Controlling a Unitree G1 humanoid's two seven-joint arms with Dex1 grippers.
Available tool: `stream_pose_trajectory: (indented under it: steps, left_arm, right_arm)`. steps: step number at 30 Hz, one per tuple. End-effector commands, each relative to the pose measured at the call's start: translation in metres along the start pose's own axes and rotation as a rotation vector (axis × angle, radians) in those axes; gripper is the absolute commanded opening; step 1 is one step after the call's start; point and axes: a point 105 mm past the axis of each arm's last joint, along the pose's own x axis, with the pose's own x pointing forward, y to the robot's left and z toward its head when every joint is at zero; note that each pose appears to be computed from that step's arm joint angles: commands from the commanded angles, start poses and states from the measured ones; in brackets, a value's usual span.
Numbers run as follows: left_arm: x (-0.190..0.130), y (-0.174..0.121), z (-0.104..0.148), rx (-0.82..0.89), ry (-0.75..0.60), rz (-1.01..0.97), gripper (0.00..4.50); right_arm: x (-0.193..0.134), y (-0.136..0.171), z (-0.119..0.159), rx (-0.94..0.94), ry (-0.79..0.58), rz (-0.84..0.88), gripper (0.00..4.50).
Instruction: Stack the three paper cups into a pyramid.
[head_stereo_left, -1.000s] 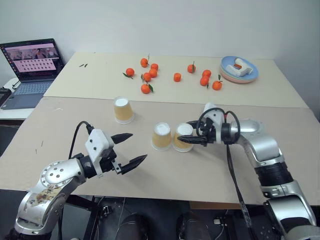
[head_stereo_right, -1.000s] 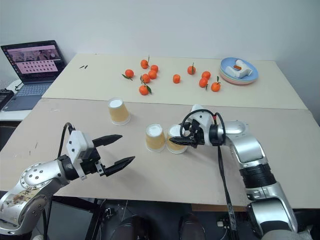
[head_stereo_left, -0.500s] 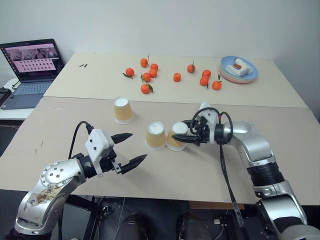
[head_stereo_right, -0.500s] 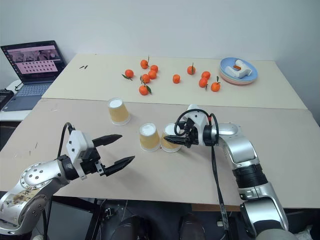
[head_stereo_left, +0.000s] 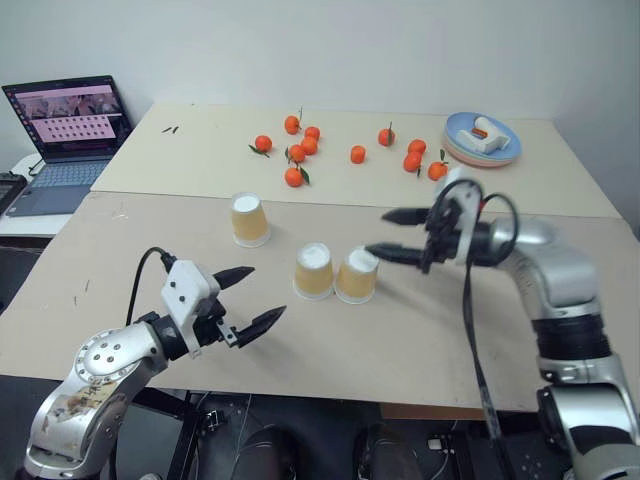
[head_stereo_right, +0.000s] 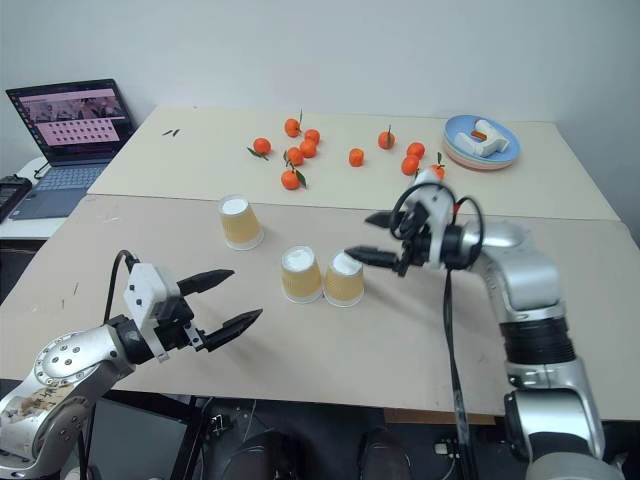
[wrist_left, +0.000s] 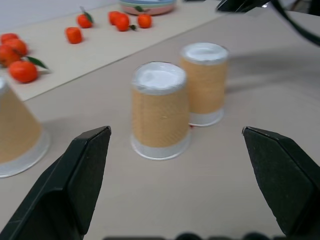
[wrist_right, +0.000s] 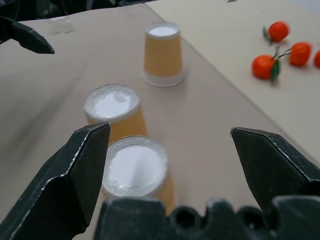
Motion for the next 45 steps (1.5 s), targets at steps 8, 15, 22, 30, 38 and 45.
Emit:
stream_pose_trajectory:
  steps: [8, 15, 22, 30, 38, 45]
  left_arm:
    - [-0.001, 0.082, -0.024, -0.003, 0.003, 0.375, 4.5]
    - [0.043, 0.1, -0.026, 0.049, -0.009, 0.219, 4.5]
    - [0.08, 0.116, -0.015, 0.093, -0.04, 0.151, 4.5]
    - [0.105, 0.123, -0.007, 0.11, -0.058, 0.11, 4.5]
    - [0.116, 0.131, -0.007, 0.08, -0.061, 0.125, 4.5]
    - [0.128, 0.127, -0.009, 0.016, -0.072, 0.114, 4.5]
  right_arm:
    - [0.0, 0.042, 0.014, -0.146, 0.065, 0.077, 4.49]
    - [-0.002, 0.042, 0.005, -0.119, 0.077, 0.033, 4.49]
    - [-0.006, 0.041, 0.005, -0.121, 0.077, 0.006, 4.49]
    - [-0.011, 0.039, 0.003, -0.118, 0.084, -0.022, 4.49]
    - [-0.011, 0.037, -0.001, -0.111, 0.09, -0.029, 4.49]
    - [-0.011, 0.036, -0.002, -0.11, 0.09, -0.03, 4.49]
